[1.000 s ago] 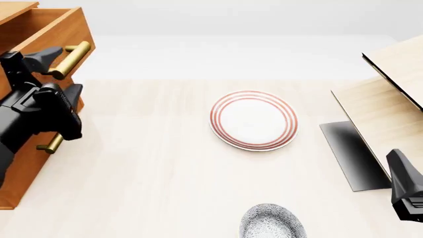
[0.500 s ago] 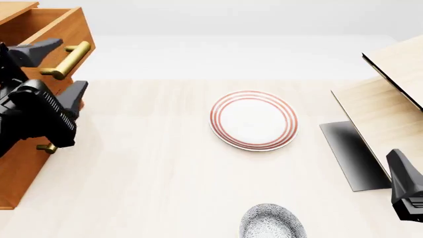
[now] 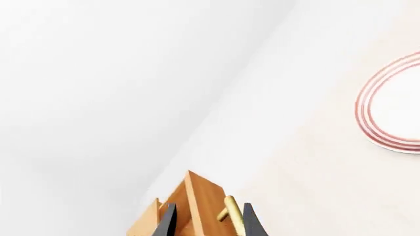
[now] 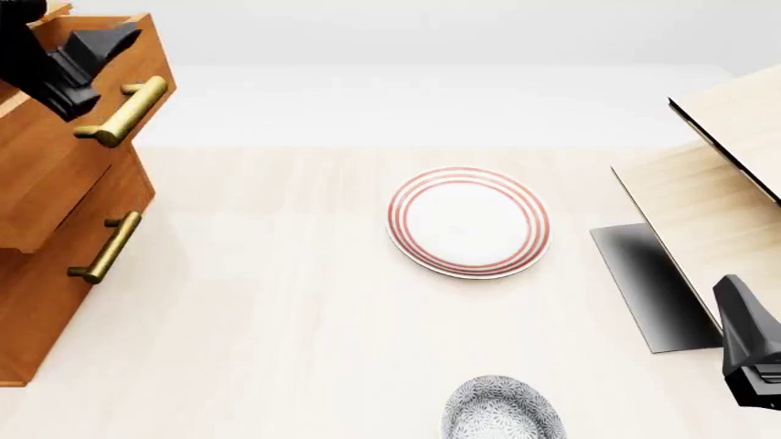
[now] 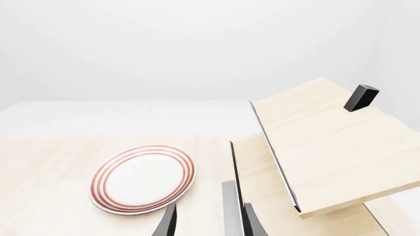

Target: Open the top drawer of the cabinet and put the bowl in it.

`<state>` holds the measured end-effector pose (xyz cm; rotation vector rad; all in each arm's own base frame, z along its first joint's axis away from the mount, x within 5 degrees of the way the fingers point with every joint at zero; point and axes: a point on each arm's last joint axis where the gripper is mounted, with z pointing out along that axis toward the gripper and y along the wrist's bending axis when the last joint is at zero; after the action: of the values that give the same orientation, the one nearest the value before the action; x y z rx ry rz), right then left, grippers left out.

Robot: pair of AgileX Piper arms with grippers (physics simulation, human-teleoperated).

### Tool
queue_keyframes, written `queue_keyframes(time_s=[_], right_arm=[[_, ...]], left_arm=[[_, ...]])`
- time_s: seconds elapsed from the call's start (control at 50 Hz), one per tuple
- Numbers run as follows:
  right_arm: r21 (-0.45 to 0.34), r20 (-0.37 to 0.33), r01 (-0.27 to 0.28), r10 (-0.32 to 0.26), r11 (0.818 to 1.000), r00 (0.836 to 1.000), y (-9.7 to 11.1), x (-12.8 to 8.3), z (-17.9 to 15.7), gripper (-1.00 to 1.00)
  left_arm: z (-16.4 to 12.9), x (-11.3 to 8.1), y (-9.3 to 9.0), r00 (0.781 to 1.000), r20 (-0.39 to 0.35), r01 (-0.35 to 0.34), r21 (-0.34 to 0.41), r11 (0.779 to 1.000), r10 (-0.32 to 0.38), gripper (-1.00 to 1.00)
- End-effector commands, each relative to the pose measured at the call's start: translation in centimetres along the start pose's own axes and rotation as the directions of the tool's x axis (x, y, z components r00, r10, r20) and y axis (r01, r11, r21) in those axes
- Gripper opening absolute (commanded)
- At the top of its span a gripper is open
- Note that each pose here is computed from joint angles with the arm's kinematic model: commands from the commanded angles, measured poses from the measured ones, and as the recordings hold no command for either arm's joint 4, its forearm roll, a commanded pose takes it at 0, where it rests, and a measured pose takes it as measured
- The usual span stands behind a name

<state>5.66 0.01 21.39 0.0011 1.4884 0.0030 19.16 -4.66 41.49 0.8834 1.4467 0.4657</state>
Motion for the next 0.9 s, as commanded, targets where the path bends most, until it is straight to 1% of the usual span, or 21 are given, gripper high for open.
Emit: queue_keyframes(time_s=[0.02,0.08,0.14,0.26,0.3,0.32,0.36,0.46,0.48,0.52,0.54,0.58,0.64,0.66,0.68,0.7,0.72,0.74,0.76,0.78,0.9], right_arm=[[0.001,0.001,0.001,-0.001,1.0,1.0,0.0,0.0,0.0,1.0],[0.0,0.001,0.001,-0.001,1.0,1.0,0.0,0.0,0.0,1.0],[0.0,0.001,0.001,-0.001,1.0,1.0,0.0,0.0,0.0,1.0],[0.0,0.001,0.001,-0.001,1.0,1.0,0.0,0.0,0.0,1.0],[0.0,0.001,0.001,-0.001,1.0,1.0,0.0,0.0,0.0,1.0],[0.0,0.001,0.001,-0.001,1.0,1.0,0.0,0.0,0.0,1.0],[0.0,0.001,0.001,-0.001,1.0,1.0,0.0,0.0,0.0,1.0],[0.0,0.001,0.001,-0.001,1.0,1.0,0.0,0.0,0.0,1.0],[0.0,0.001,0.001,-0.001,1.0,1.0,0.0,0.0,0.0,1.0],[0.0,0.001,0.001,-0.001,1.0,1.0,0.0,0.0,0.0,1.0],[0.001,0.001,0.001,-0.001,1.0,1.0,0.0,0.0,0.0,1.0],[0.0,0.001,0.001,-0.001,1.0,1.0,0.0,0.0,0.0,1.0],[0.0,0.001,0.001,-0.001,1.0,1.0,0.0,0.0,0.0,1.0],[0.0,0.001,0.001,-0.001,1.0,1.0,0.0,0.0,0.0,1.0],[0.0,0.001,0.001,-0.001,1.0,1.0,0.0,0.0,0.0,1.0],[0.0,0.001,0.001,-0.001,1.0,1.0,0.0,0.0,0.0,1.0],[0.001,0.001,0.001,-0.001,1.0,1.0,0.0,0.0,0.0,1.0],[0.0,0.001,0.001,-0.001,1.0,1.0,0.0,0.0,0.0,1.0],[0.0,0.001,0.001,-0.001,1.0,1.0,0.0,0.0,0.0,1.0],[0.0,0.001,0.001,-0.001,1.0,1.0,0.0,0.0,0.0,1.0],[0.0,0.001,0.001,-0.001,1.0,1.0,0.0,0.0,0.0,1.0]], left_arm=[[1.8,-3.2,3.2,0.943,-0.112,0.324,0.083,0.943,-0.314,1.0],[3.1,-3.6,3.3,0.909,-0.159,0.403,0.102,0.909,-0.385,1.0],[2.9,-1.8,3.9,0.884,-0.233,0.428,0.053,0.902,-0.406,1.0],[4.0,-2.3,4.2,0.835,-0.28,0.508,0.056,0.86,-0.475,1.0],[3.9,-1.9,4.7,0.793,-0.311,0.557,0.022,0.83,-0.524,1.0],[3.9,-2.0,4.7,0.792,-0.314,0.558,0.027,0.829,-0.523,1.0],[3.6,-2.3,5.3,0.751,-0.317,0.61,-0.002,0.792,-0.579,1.0],[3.5,-2.3,5.8,0.713,-0.34,0.645,-0.027,0.764,-0.614,1.0],[3.1,-2.4,6.1,0.691,-0.332,0.668,-0.045,0.742,-0.642,1.0],[2.7,-1.7,6.5,0.682,-0.352,0.662,-0.076,0.746,-0.641,1.0],[2.7,-2.2,6.5,0.659,-0.34,0.692,-0.075,0.718,-0.671,1.0],[2.7,-2.1,6.6,0.633,-0.344,0.713,-0.09,0.695,-0.694,1.0],[2.6,-1.8,6.7,0.617,-0.348,0.721,-0.108,0.684,-0.706,1.0],[2.9,-0.9,6.7,0.586,-0.377,0.73,-0.138,0.669,-0.717,1.0],[3.0,-1.0,6.6,0.592,-0.376,0.728,-0.131,0.673,-0.713,1.0],[3.6,-1.0,6.2,0.564,-0.388,0.75,-0.13,0.649,-0.729,1.0],[4.0,-1.6,5.8,0.526,-0.377,0.787,-0.123,0.604,-0.762,1.0],[4.4,-1.8,5.3,0.511,-0.384,0.8,-0.115,0.588,-0.77,1.0],[4.3,-1.1,5.6,0.523,-0.394,0.782,-0.13,0.609,-0.756,1.0],[4.2,-0.7,5.8,0.52,-0.396,0.777,-0.147,0.612,-0.756,1.0],[4.8,-0.1,5.2,0.499,-0.415,0.785,-0.155,0.6,-0.761,1.0]])
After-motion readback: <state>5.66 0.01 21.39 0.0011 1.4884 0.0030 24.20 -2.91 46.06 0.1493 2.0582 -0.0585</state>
